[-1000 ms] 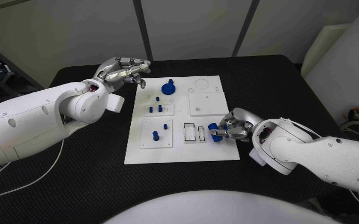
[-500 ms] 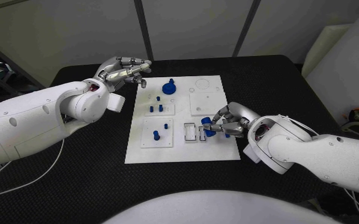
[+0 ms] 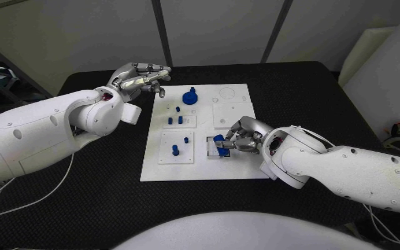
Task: Assemble the parts on the task board
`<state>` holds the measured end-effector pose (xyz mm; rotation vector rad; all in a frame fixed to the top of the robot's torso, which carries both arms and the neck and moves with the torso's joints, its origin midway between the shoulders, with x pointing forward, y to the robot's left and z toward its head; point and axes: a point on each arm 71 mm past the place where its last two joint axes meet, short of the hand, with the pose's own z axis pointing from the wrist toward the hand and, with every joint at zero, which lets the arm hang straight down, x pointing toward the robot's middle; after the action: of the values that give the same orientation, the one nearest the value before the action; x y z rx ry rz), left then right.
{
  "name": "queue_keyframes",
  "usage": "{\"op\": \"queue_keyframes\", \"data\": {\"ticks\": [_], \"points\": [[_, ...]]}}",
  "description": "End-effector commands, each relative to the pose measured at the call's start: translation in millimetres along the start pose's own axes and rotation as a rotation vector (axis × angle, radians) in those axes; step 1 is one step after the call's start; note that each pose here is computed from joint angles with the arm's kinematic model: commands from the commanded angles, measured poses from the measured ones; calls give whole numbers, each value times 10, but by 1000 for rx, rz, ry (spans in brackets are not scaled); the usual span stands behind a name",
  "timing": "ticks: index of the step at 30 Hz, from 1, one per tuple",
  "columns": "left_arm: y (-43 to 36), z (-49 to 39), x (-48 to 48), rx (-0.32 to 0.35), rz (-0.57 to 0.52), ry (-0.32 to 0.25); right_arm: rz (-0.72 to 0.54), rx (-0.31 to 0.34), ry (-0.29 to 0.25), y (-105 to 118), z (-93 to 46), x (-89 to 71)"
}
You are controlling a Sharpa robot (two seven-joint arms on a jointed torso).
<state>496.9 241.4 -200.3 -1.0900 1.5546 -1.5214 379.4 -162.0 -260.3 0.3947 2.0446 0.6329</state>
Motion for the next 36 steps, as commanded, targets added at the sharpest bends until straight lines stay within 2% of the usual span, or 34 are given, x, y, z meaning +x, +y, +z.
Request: {"op": "queue_keyframes", "data": {"ticks": [1, 10, 22, 36], "points": [[-12, 4, 20, 3, -7, 15, -45, 5, 26, 31, 30, 31], [-10, 3, 25, 0, -9, 20, -47, -11, -6, 90, 69, 41], [-8, 6, 30, -2, -10, 22, -58, -14, 4, 107, 85, 60], [-7, 6, 24, -2, -9, 21, -61, -42, -22, 136, 70, 44]]}}
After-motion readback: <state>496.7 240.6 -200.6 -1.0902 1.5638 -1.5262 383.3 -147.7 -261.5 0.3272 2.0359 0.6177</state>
